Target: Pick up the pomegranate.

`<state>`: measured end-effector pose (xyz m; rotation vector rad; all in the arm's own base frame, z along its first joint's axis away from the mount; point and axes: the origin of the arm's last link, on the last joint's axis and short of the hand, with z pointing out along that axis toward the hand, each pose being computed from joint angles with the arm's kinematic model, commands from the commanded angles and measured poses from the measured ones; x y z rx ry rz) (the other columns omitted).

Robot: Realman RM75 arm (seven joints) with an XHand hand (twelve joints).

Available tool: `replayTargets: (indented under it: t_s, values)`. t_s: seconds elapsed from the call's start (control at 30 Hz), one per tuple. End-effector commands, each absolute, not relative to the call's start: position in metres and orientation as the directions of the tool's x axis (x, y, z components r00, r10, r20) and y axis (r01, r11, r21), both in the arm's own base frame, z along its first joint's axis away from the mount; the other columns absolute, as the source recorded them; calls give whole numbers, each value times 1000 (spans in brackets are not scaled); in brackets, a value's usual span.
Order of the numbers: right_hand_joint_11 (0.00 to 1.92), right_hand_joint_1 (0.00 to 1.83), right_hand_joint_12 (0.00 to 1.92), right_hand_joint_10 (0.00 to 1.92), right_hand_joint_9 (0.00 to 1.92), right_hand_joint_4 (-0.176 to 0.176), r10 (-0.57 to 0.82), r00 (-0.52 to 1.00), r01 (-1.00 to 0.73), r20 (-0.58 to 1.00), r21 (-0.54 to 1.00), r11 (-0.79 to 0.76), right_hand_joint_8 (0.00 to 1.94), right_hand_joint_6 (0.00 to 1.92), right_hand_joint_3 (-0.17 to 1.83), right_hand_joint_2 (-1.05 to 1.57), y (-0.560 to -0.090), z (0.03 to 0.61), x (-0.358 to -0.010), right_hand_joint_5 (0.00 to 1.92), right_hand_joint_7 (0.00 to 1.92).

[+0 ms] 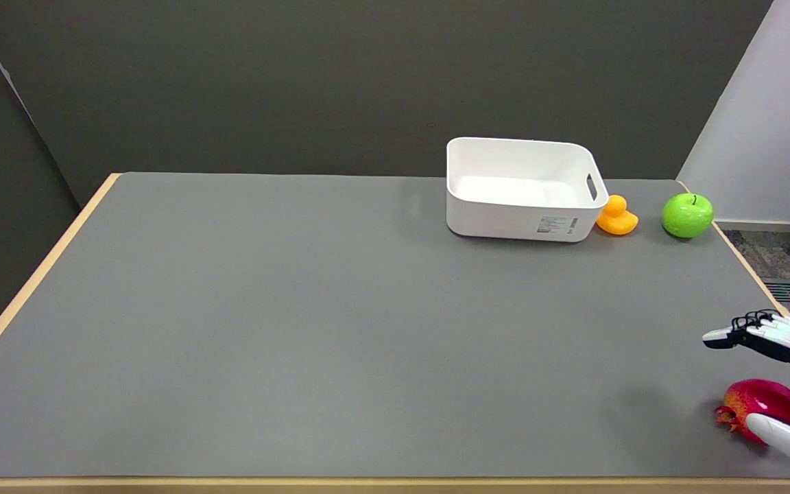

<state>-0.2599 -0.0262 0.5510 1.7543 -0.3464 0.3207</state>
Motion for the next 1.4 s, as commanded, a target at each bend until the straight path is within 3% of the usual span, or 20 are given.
replayTargets:
  t_s: [0.03,1.4]
  values:
    - [103,462,1331,835,247,38,-103,932,-359,348,924,-130,485,603,884,607,-28,566,-270,320,422]
    - [88,484,1308,822,244,44,-135,910,-398,392,917,-20,479,608,898,601,-4,577,-285,321,414]
